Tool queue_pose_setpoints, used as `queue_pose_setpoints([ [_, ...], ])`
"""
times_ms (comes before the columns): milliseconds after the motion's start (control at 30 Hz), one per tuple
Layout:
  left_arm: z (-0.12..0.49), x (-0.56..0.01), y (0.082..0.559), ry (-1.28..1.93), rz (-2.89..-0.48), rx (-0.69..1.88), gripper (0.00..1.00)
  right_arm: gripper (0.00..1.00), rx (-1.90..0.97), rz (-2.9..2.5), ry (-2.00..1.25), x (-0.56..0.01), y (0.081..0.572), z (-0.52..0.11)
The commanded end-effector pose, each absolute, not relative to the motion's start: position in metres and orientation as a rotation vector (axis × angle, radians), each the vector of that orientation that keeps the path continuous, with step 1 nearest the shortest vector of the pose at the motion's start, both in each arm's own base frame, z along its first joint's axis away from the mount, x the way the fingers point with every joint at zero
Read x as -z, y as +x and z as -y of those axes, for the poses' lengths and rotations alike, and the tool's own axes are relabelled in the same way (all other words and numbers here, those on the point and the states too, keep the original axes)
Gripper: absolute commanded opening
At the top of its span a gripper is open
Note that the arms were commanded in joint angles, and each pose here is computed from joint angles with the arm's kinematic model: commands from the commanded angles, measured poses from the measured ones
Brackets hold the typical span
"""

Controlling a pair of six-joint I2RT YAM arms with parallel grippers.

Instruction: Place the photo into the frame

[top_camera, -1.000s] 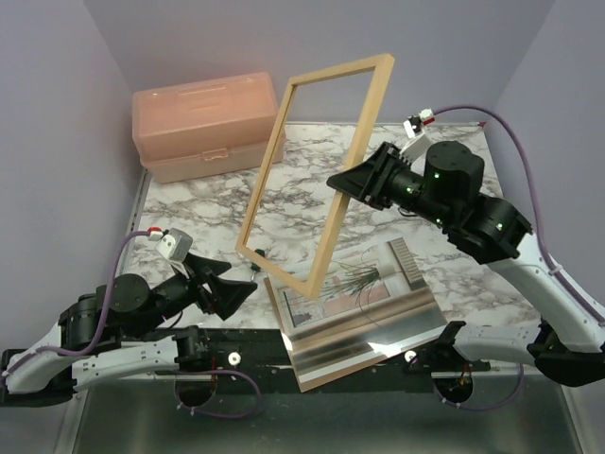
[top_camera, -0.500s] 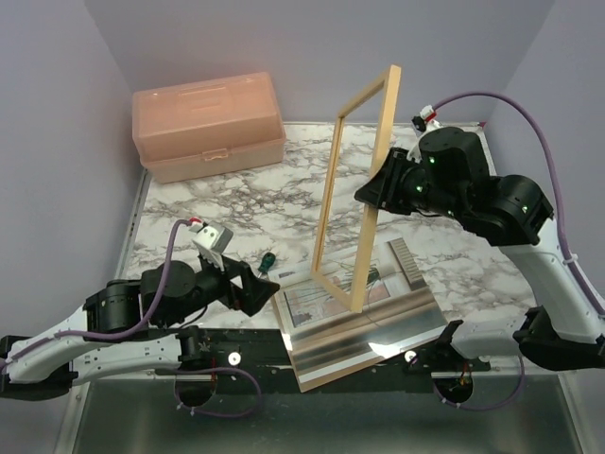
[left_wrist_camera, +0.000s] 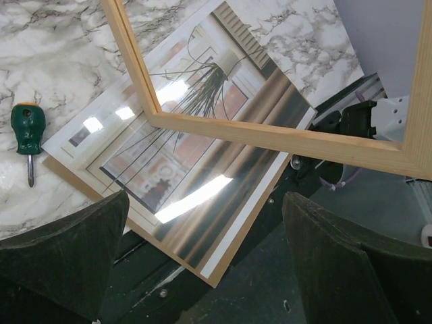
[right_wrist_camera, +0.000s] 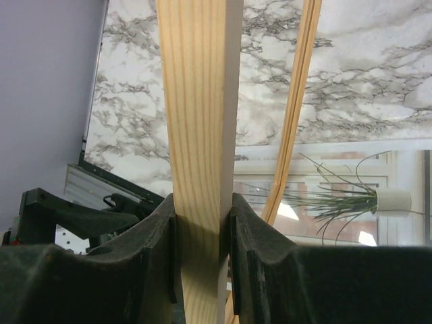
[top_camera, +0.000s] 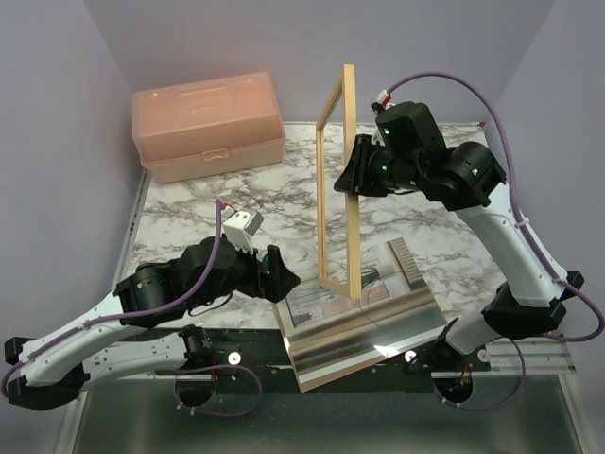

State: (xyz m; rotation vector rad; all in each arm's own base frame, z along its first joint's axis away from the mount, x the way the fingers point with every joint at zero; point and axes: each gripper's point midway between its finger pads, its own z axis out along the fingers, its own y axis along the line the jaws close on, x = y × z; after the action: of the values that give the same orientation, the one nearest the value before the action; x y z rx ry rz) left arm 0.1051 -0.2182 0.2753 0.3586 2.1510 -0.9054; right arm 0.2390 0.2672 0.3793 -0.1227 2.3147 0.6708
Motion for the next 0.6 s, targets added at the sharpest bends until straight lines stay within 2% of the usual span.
queue_pose_setpoints([
  [0,0.219,-0.274,0.104,0.299,-2.189,1.036,0.99,0.02,-0.628,-2.435,-0.215,-0.354,0.237,-0.270],
  [300,0.219,-0.272,0.108,0.277,-2.189,1.101,0.99,0.00,-0.728,-2.389,-0.248,-0.390,0.255,-0.271],
  [567,0.212,-0.265,0.107,0.265,-2.202,1.084,0.98,0.00,-0.717,-2.483,-0.269,-0.365,0.244,-0.267],
])
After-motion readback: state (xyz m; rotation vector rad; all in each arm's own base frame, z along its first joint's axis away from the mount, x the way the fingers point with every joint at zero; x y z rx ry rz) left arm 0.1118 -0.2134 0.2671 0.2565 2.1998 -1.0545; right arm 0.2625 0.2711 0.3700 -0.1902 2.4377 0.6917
